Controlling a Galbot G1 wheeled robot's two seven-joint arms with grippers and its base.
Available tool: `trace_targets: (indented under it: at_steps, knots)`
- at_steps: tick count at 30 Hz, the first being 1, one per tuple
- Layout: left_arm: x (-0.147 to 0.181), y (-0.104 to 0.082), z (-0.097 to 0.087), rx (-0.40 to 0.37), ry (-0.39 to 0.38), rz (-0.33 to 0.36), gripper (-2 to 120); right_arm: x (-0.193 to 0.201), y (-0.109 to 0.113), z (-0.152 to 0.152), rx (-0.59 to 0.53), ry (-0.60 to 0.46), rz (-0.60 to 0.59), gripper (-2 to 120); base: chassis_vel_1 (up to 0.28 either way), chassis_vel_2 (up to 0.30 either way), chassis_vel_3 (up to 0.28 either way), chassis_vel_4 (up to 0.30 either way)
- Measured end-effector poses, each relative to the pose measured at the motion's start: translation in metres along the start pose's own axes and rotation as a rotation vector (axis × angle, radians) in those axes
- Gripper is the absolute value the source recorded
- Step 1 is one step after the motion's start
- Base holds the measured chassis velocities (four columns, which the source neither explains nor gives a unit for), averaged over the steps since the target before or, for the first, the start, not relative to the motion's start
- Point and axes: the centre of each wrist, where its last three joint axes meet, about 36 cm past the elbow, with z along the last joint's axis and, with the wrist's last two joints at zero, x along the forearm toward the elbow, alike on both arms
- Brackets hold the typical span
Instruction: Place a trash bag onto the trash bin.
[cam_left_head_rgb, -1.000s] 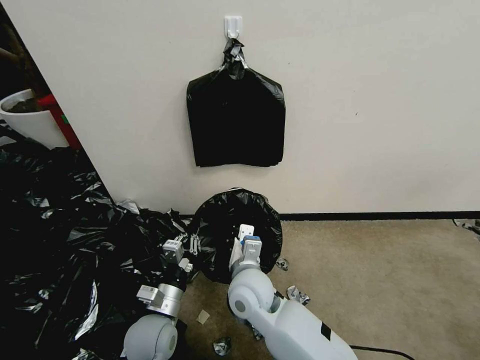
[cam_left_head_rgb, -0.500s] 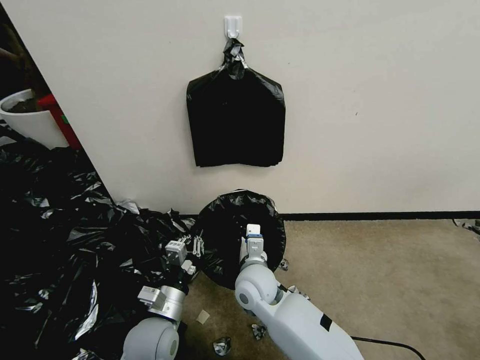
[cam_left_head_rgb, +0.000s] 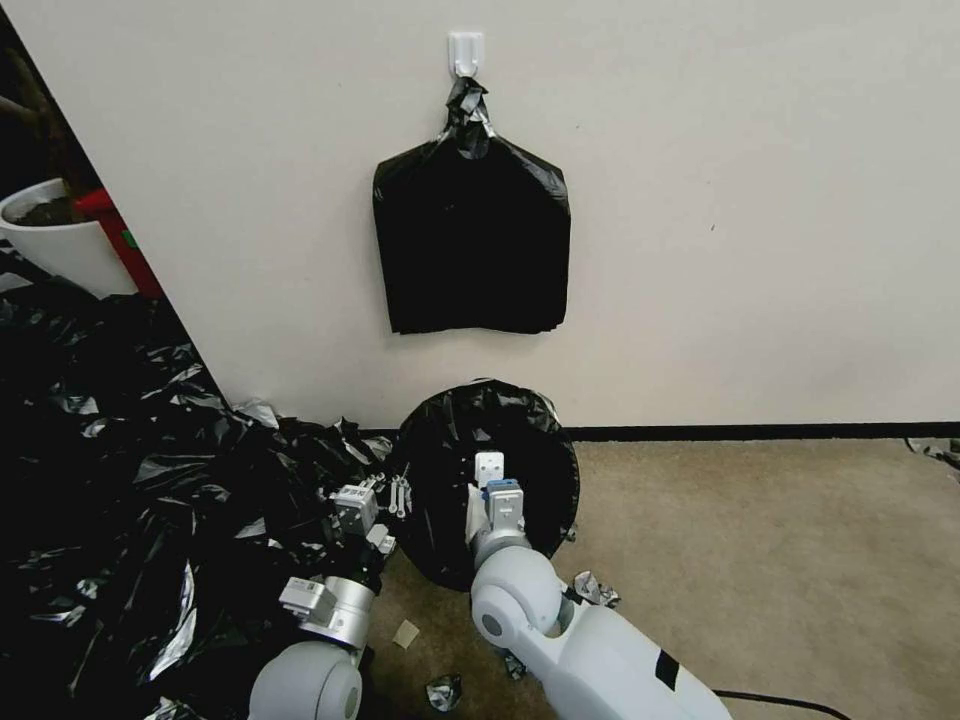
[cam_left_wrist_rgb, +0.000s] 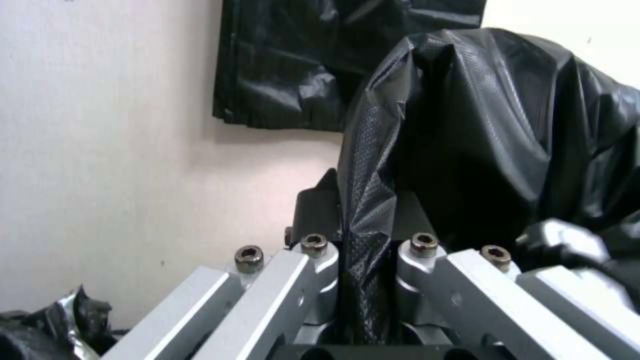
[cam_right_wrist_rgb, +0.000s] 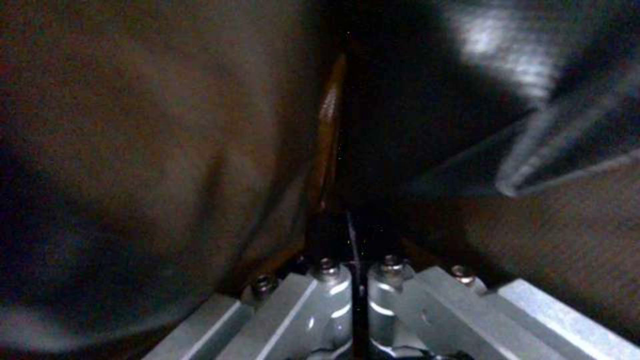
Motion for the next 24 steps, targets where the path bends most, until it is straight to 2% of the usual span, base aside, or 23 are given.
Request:
trace_targets:
  at_steps: [3,8,16,20,24]
  knots:
    - [0.003,-0.002,-0.002,0.003,-0.004,0.007,6,-0.007,-0.002,-0.001,0.009,0.043,0.031,0,0.000,0.000,0.000,0.000]
    - [0.005,-0.005,-0.004,0.011,-0.007,0.010,6,-0.013,-0.004,0.001,0.038,0.056,0.061,0,0.000,0.000,0.000,0.000]
    - [0.008,-0.017,-0.008,0.054,0.003,0.015,6,-0.022,-0.010,0.012,0.148,0.007,0.132,0,0.000,0.000,0.000,0.000]
    - [0.009,-0.024,-0.009,0.099,0.025,0.013,6,-0.027,-0.010,0.016,0.158,-0.011,0.147,0,0.000,0.000,0.000,0.000]
    - [0.009,-0.025,-0.008,0.110,0.040,0.009,6,-0.029,-0.008,0.016,0.153,-0.039,0.143,0,0.000,0.000,0.000,0.000]
